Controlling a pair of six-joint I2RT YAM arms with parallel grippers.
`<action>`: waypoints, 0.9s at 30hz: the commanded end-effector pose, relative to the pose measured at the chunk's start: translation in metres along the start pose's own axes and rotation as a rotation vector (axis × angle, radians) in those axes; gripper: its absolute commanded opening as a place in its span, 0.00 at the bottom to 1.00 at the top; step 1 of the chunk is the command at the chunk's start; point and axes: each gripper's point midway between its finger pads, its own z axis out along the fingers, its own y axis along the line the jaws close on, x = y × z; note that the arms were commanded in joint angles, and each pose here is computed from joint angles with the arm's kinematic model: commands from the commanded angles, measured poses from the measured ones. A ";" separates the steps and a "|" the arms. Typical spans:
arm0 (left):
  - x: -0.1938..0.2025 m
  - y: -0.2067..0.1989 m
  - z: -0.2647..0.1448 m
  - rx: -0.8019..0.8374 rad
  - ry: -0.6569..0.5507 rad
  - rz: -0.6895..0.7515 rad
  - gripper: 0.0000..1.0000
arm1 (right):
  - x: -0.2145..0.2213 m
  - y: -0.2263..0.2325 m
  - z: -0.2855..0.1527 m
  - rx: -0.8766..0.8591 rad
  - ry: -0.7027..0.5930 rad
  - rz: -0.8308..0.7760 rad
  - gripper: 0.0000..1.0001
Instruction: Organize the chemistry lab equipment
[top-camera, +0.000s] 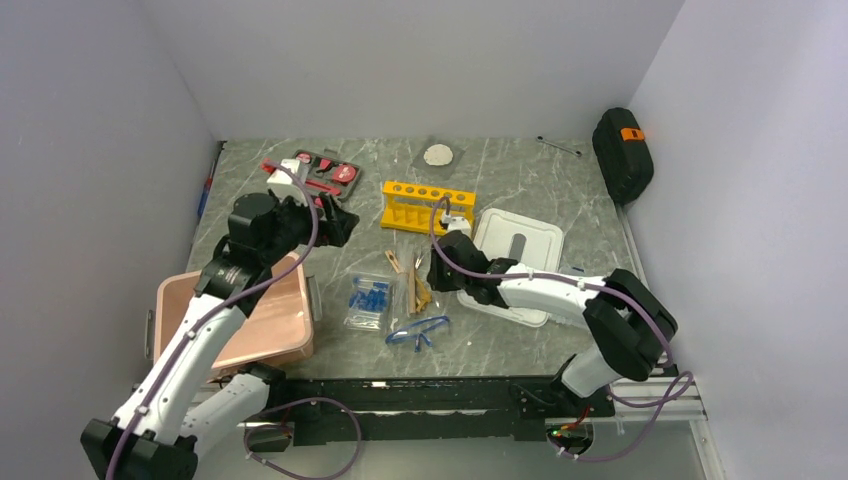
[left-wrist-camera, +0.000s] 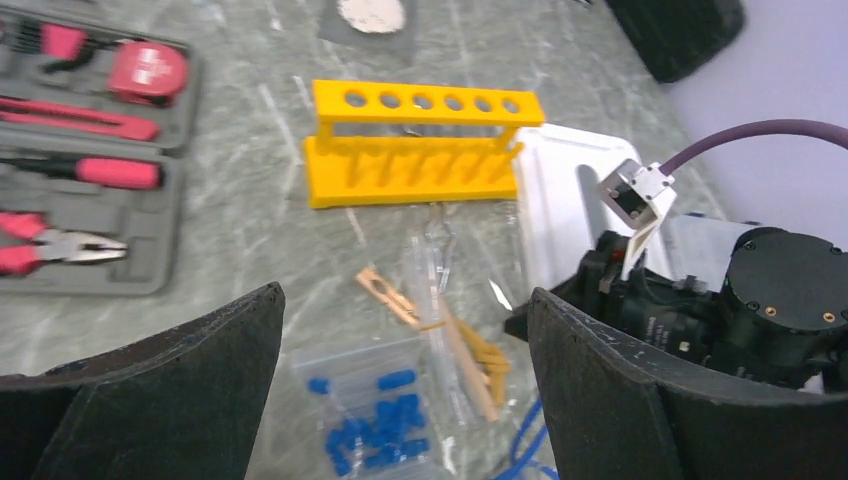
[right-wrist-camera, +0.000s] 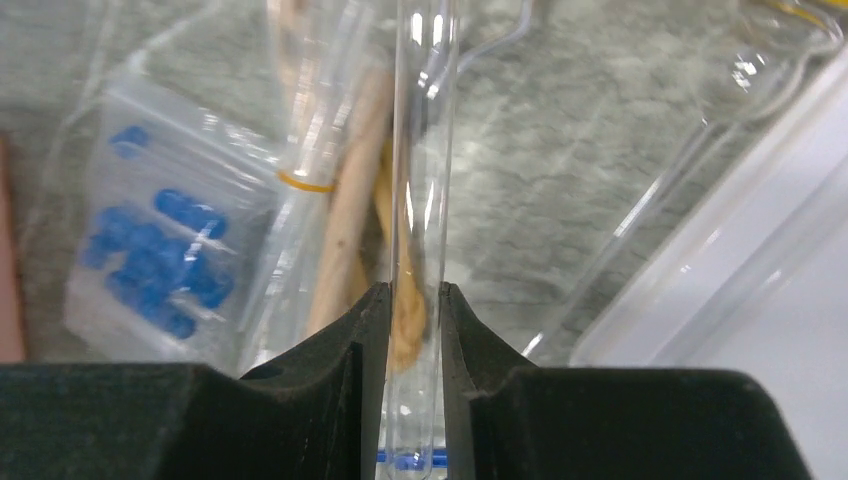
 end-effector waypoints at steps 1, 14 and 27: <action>0.010 -0.032 0.022 0.166 0.041 -0.106 0.93 | -0.052 0.049 -0.023 -0.170 -0.195 -0.032 0.18; 0.066 -0.050 0.059 0.264 0.232 -0.309 0.92 | -0.084 0.112 -0.056 -0.338 -0.374 -0.091 0.19; 0.098 -0.054 0.073 0.282 0.345 -0.395 0.67 | -0.084 0.138 -0.070 -0.400 -0.419 -0.134 0.19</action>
